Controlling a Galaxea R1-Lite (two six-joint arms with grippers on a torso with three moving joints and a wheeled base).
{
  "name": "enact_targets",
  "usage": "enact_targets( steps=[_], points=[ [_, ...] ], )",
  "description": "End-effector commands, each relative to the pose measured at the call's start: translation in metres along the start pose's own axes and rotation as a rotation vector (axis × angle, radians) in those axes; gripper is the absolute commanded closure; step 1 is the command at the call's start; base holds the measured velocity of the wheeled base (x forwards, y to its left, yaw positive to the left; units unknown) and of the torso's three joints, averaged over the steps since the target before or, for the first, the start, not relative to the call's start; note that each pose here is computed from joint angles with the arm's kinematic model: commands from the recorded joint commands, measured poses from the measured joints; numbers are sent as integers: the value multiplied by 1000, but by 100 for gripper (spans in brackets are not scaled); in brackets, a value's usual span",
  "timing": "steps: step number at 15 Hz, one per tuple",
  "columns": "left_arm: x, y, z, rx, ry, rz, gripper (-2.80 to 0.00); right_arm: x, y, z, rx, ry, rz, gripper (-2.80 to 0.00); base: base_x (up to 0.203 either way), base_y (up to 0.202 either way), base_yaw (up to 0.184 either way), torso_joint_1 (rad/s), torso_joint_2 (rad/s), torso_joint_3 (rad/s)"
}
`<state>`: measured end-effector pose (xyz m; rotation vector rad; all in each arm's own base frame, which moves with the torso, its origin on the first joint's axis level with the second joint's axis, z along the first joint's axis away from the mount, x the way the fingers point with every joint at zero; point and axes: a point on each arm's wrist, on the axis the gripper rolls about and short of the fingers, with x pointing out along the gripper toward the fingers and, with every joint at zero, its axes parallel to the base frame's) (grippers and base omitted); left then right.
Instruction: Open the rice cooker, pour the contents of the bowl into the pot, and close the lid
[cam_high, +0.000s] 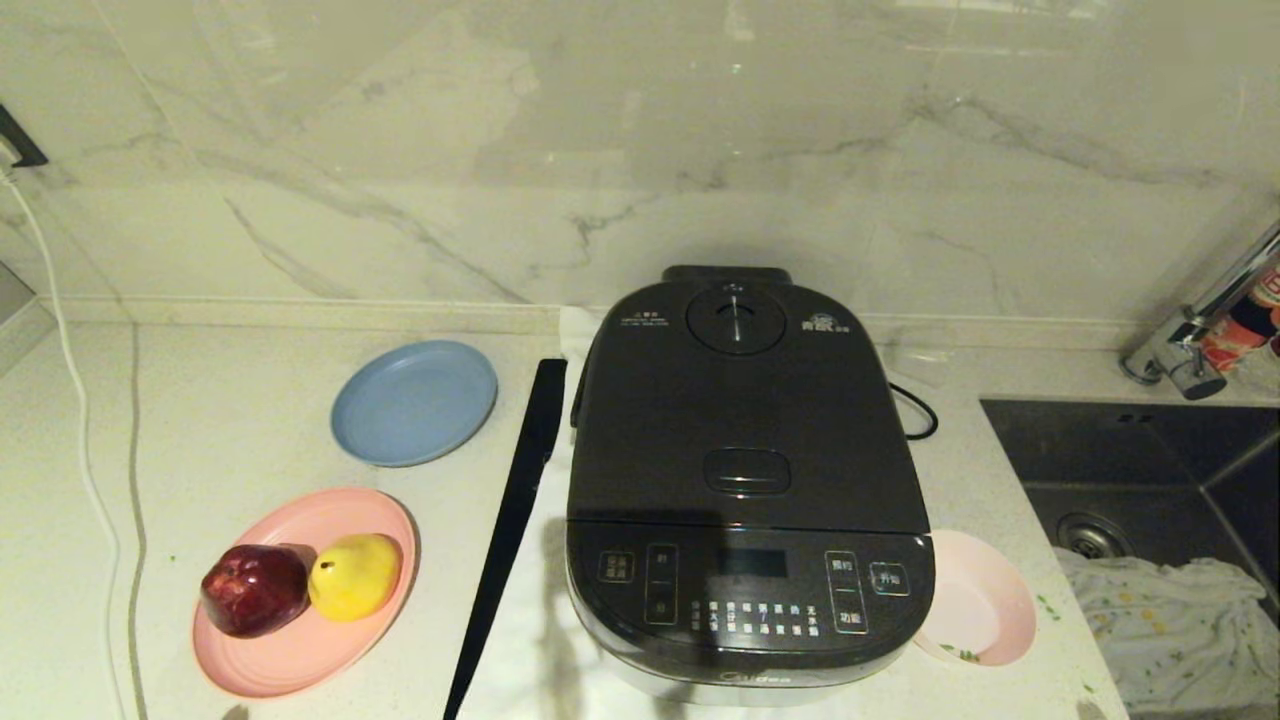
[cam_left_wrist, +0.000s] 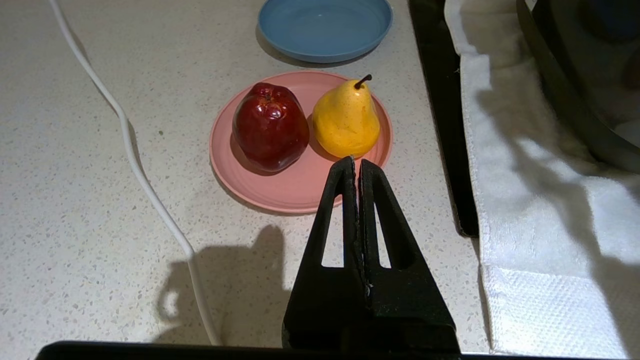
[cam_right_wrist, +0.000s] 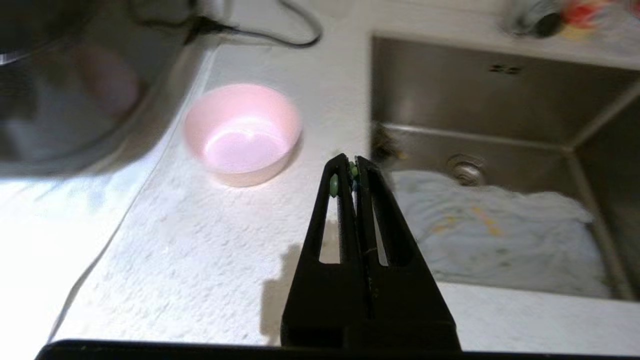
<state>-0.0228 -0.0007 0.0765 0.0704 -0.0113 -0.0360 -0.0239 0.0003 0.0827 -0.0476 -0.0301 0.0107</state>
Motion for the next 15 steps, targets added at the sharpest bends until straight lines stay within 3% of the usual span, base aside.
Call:
enact_targets(
  steps=[1, 15],
  points=[
    [0, 0, -1, 2, 5, -1, 0, 1, 1, -9, -40, 45, 15, 0, 0, 0, 0, 0, 0, 0],
    [0, 0, -1, 0, 4, -1, 0, 1, 1, -9, -39, 46, 18, 0, 0, 0, 0, 0, 0, 0]
  ],
)
